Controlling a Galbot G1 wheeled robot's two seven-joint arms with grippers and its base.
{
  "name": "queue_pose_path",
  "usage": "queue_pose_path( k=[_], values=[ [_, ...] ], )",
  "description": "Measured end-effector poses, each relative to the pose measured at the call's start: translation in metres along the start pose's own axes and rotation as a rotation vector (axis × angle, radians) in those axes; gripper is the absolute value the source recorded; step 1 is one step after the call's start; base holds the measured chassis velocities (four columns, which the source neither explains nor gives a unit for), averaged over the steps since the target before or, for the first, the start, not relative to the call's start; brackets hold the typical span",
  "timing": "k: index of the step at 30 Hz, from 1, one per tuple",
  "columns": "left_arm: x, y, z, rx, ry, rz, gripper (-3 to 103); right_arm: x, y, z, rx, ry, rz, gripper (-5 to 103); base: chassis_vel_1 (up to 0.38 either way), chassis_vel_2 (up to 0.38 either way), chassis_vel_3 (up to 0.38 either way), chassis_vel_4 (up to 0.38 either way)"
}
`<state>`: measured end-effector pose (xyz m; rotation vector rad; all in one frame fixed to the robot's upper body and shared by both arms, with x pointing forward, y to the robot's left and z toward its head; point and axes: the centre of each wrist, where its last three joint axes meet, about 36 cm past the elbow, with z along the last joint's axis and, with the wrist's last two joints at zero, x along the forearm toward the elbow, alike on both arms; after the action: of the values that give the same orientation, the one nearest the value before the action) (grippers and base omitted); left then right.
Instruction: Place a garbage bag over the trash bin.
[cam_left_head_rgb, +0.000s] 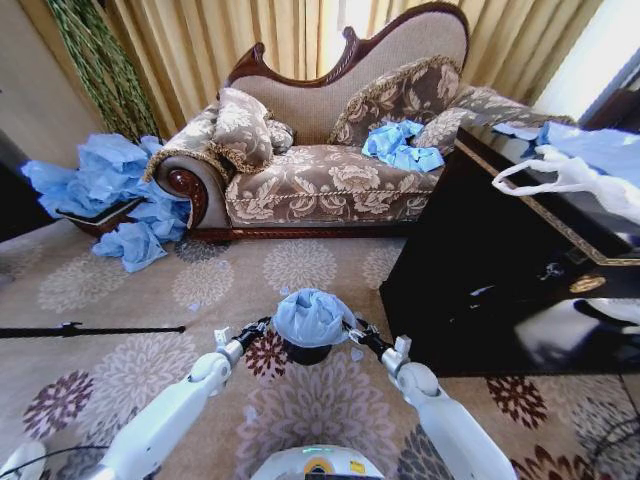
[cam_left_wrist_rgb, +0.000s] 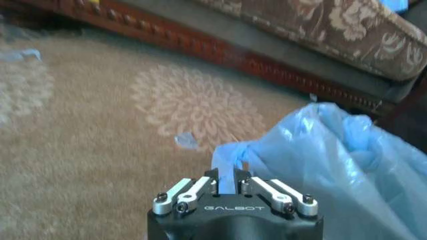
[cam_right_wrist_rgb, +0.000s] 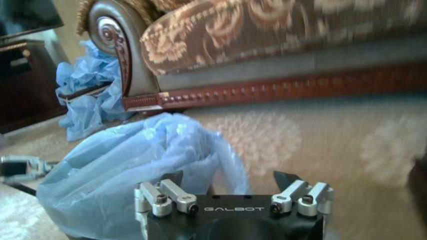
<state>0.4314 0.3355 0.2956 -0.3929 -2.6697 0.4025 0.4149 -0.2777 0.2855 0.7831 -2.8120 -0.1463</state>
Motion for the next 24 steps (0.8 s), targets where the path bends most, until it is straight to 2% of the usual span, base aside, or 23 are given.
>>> queue_pose_path(
  k=[1,2,4,5,8,10,11,13,14,16,17,19,20,21,23,24],
  values=[
    [0.004,-0.002,-0.005,-0.006,-0.015,-0.002,18,0.007,0.001,-0.004,0.025,-0.011,0.009,97,0.0,0.0,0.0,0.0],
    [0.004,-0.002,-0.005,-0.006,-0.015,-0.002,18,0.007,0.001,-0.004,0.025,-0.011,0.009,97,0.0,0.0,0.0,0.0],
    [0.012,-0.006,-0.019,-0.042,-0.047,0.006,15,0.02,-0.001,-0.015,0.076,-0.038,0.026,99,0.0,0.0,0.0,0.0],
    [0.012,-0.006,-0.019,-0.042,-0.047,0.006,15,0.02,-0.001,-0.015,0.076,-0.038,0.026,99,0.0,0.0,0.0,0.0],
    [0.017,-0.021,-0.054,-0.101,-0.117,0.045,15,0.03,-0.001,-0.038,0.112,-0.1,0.043,100,0.0,0.0,0.0,0.0],
    [0.017,-0.026,-0.063,-0.113,-0.133,0.057,15,0.03,0.0,-0.042,0.112,-0.113,0.049,100,0.0,0.0,0.0,0.0],
    [0.016,-0.039,-0.081,-0.142,-0.152,0.094,7,0.033,0.004,-0.051,0.1,-0.145,0.069,100,0.0,0.0,0.0,0.0],
    [0.017,-0.045,-0.09,-0.159,-0.152,0.108,7,0.035,0.006,-0.051,0.092,-0.152,0.077,100,0.0,0.0,0.0,0.0],
    [0.018,-0.052,-0.102,-0.187,-0.148,0.127,3,0.037,0.008,-0.05,0.085,-0.157,0.077,103,0.0,0.0,0.0,0.0],
    [0.026,-0.06,-0.119,-0.246,-0.127,0.133,0,0.029,0.015,-0.051,0.074,-0.162,0.047,96,0.0,0.0,0.0,0.0],
    [0.026,-0.06,-0.119,-0.246,-0.127,0.133,0,0.029,0.015,-0.051,0.074,-0.162,0.047,96,0.0,0.0,0.0,0.0],
    [0.03,-0.061,-0.127,-0.287,-0.104,0.121,0,0.015,0.025,-0.055,0.059,-0.172,0.008,92,0.0,0.0,0.0,0.0],
    [0.022,-0.063,-0.127,-0.308,-0.062,0.113,0,0.016,0.029,-0.054,0.051,-0.175,-0.001,89,0.0,0.0,0.0,0.0],
    [0.022,-0.063,-0.127,-0.308,-0.062,0.113,0,0.016,0.029,-0.054,0.051,-0.175,-0.001,89,0.0,0.0,0.0,0.0],
    [0.0,-0.071,-0.133,-0.344,-0.026,0.12,0,0.023,0.03,-0.054,0.054,-0.188,-0.003,79,0.0,0.0,0.0,0.0],
    [0.0,-0.071,-0.133,-0.344,-0.026,0.12,0,0.023,0.03,-0.054,0.054,-0.188,-0.003,79,0.0,0.0,0.0,0.0]
  ],
)
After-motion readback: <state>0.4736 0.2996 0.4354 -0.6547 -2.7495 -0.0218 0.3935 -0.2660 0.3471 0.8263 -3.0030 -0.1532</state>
